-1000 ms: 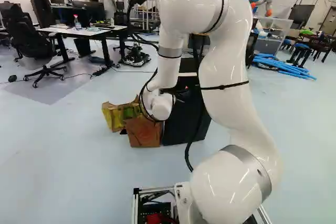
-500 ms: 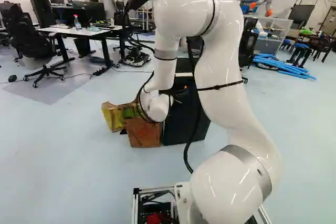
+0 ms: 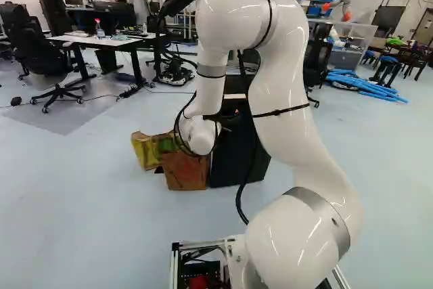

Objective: Grab a drink from the fridge

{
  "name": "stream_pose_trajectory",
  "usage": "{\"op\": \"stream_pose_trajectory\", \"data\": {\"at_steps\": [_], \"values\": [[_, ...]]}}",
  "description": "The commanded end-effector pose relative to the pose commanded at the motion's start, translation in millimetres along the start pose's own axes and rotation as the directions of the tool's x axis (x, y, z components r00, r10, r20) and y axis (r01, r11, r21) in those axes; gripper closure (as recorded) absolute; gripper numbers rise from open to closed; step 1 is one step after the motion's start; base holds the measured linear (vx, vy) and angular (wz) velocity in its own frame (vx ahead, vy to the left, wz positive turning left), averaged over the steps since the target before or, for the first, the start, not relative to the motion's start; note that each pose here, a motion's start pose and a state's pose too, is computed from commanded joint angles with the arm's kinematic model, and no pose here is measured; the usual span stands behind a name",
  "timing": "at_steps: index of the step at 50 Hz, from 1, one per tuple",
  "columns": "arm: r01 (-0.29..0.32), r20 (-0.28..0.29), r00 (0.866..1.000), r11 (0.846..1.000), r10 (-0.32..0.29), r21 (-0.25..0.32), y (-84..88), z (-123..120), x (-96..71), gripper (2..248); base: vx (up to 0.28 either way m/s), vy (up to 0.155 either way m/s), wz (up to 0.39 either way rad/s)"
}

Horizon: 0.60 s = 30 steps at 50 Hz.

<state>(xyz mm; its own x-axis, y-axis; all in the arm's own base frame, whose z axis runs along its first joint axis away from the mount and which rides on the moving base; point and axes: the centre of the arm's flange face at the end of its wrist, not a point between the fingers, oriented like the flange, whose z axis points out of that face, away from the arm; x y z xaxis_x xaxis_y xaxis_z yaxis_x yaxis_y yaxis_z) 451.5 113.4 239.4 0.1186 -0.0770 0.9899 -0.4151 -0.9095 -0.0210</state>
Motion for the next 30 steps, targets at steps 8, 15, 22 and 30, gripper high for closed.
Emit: {"op": "stream_pose_trajectory", "data": {"at_steps": [8,15,22,30], "values": [[-0.006,-0.010,1.000,1.000,0.006,-0.007,-2.6,5.2,0.2,3,0.000,0.000,0.000],[-0.010,-0.019,1.000,1.000,0.010,-0.014,-4.1,8.6,0.6,3,0.000,0.000,0.000],[-0.013,-0.029,1.000,1.000,0.012,-0.021,-4.3,9.8,1.3,3,0.000,0.000,0.000],[-0.015,-0.040,0.999,0.999,0.014,-0.030,-4.1,10.7,2.1,3,0.000,0.000,0.000]]}}
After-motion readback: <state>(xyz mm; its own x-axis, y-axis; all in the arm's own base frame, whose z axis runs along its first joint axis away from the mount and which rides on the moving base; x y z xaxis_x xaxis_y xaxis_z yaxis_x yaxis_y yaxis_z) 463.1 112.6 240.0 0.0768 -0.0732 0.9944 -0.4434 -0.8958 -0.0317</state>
